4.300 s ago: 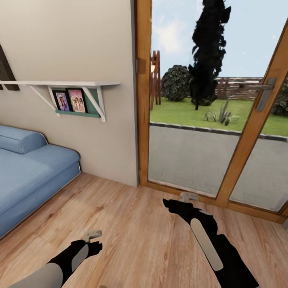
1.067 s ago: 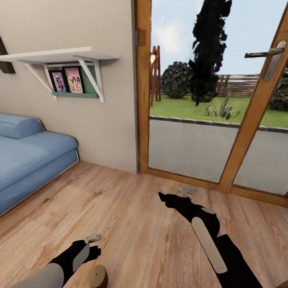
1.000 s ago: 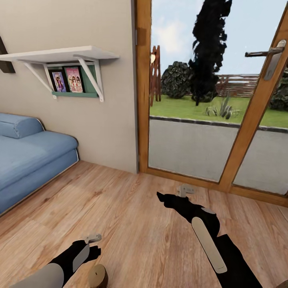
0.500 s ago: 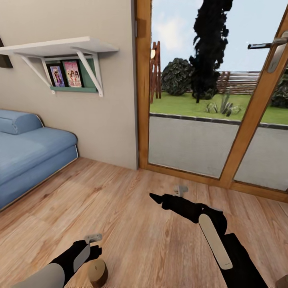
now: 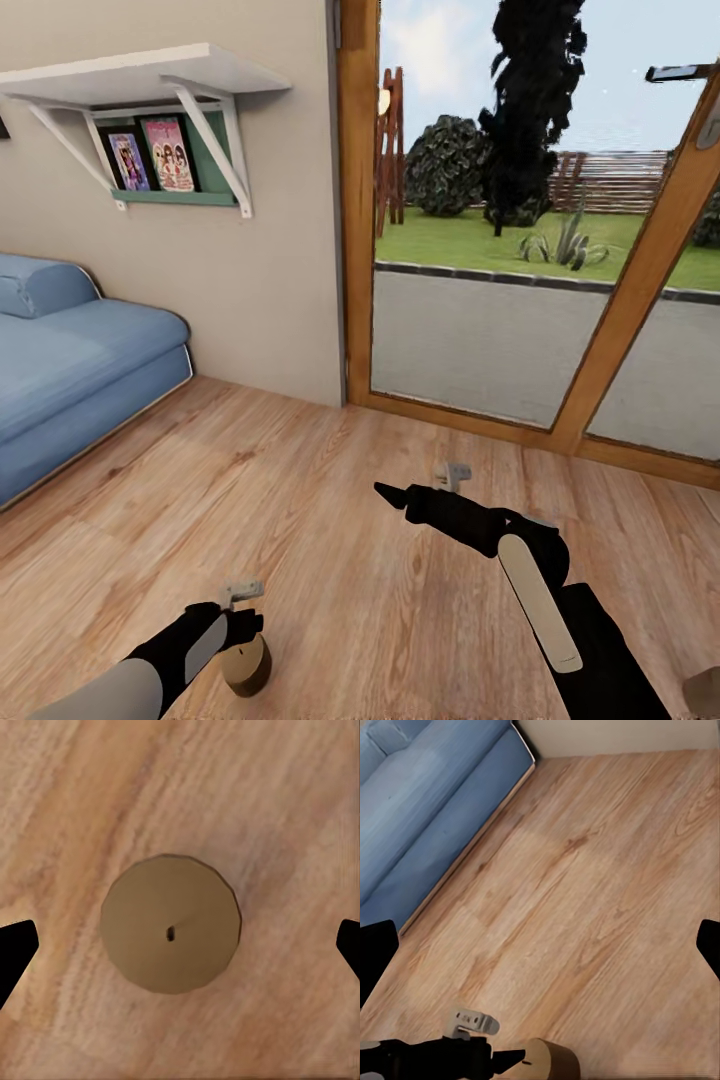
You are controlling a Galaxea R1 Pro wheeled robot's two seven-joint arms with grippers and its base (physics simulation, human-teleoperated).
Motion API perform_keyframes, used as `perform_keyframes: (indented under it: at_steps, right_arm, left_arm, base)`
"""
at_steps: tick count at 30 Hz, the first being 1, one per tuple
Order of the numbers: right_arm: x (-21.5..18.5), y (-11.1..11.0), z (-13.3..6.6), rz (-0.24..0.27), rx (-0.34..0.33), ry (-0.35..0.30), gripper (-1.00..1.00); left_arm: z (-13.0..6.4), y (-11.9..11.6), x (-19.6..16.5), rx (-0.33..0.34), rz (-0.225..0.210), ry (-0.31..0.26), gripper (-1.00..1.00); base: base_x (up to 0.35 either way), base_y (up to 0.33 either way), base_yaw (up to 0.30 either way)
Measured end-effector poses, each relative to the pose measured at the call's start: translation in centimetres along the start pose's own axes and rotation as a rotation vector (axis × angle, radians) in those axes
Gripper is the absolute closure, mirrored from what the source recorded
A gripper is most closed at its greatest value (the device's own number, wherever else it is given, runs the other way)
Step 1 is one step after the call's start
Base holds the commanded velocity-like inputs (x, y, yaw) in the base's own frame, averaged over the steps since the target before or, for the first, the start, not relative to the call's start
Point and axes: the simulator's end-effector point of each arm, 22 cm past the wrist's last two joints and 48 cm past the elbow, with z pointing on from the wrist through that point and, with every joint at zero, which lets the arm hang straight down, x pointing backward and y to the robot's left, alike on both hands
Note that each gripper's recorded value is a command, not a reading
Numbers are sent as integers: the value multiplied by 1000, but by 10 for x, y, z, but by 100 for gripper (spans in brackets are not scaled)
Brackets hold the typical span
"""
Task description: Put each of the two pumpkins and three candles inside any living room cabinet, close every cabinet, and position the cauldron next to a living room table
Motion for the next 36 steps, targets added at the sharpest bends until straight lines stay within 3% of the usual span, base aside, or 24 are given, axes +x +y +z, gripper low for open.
perform_keyframes:
  at_steps: [20, 36]
  right_arm:
    - [32, -29, 19, 53, 21, 59, -100]
    - [31, -28, 19, 53, 20, 58, -100]
  left_arm:
    - [28, 3, 32, -9, 7, 64, -100]
    - [28, 3, 32, -9, 7, 62, -100]
  base:
    - [0, 0, 0]
    - [31, 6, 0]
